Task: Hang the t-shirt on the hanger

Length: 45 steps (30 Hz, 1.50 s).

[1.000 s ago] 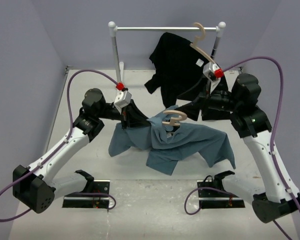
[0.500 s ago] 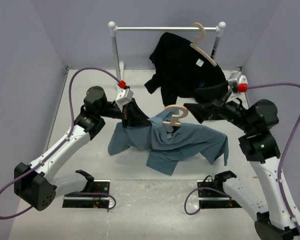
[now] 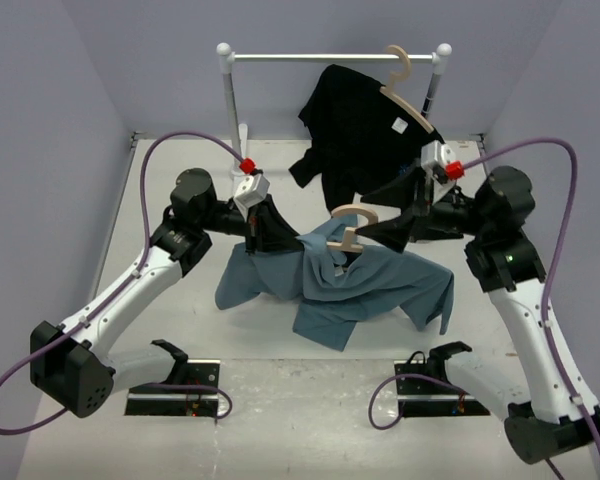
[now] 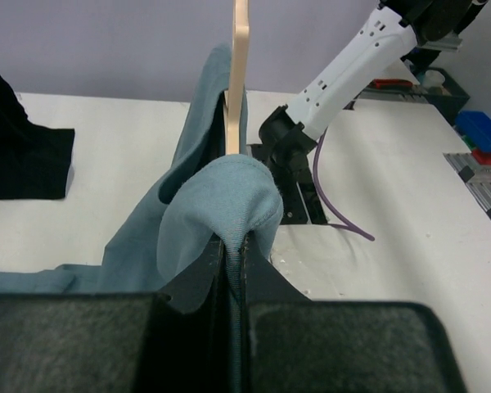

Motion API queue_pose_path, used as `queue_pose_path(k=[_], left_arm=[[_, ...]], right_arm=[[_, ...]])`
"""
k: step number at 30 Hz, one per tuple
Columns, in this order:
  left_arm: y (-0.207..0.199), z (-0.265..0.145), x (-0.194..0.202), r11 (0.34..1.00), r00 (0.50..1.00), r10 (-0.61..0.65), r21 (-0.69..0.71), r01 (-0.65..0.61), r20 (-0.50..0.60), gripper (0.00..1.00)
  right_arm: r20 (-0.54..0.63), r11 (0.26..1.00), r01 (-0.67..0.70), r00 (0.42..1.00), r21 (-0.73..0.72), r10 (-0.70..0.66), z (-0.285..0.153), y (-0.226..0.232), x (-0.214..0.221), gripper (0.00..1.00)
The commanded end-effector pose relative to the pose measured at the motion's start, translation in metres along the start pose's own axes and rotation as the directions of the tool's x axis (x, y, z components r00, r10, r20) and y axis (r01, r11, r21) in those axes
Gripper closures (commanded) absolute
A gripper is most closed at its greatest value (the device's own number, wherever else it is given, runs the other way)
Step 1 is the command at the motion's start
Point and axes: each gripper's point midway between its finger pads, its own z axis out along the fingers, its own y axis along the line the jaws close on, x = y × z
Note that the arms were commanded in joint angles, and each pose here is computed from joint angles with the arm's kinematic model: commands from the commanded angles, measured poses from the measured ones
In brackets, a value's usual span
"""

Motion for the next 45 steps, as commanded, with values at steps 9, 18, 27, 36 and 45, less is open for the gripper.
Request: queue_pose_path(k=[9,18,27,36,45], left_arm=[[0.015,-0.004,-0.025,0.992,0.999,0.045,-0.120,-0.042,0.024,0.99],[0.069,-0.106,-0.042,0.570,0.976,0.132,-0.819,0.066,0.171,0.00],[0.087,-0.136,0.015,0.444,0.935,0.227,-0.884,0.149,0.271,0.03],[0.121,-0.121,-0.014,0.460,0.941,0.265,-0.886,0.068,0.210,0.79],[0.161,-0.210,0.047,0.030,0.933,0.103,-0.939,0.344,0.345,1.00]], right_arm=[[0.062,0.995,0.076,0.995,-0.057,-0.073,0.015,0.013,-0.024,1.00],[0.159,0.943,0.009,0.985,0.333,-0.065,-0.018,-0.025,-0.068,1.00],[0.177,0.967,0.040,0.980,0.253,-0.087,-0.025,0.013,-0.100,1.00],[0.178,0.974,0.035,0.981,0.225,-0.077,-0.025,0.021,-0.102,1.00],[0.191,0.862,-0.032,0.979,0.507,-0.076,-0.041,-0.040,-0.088,1.00]])
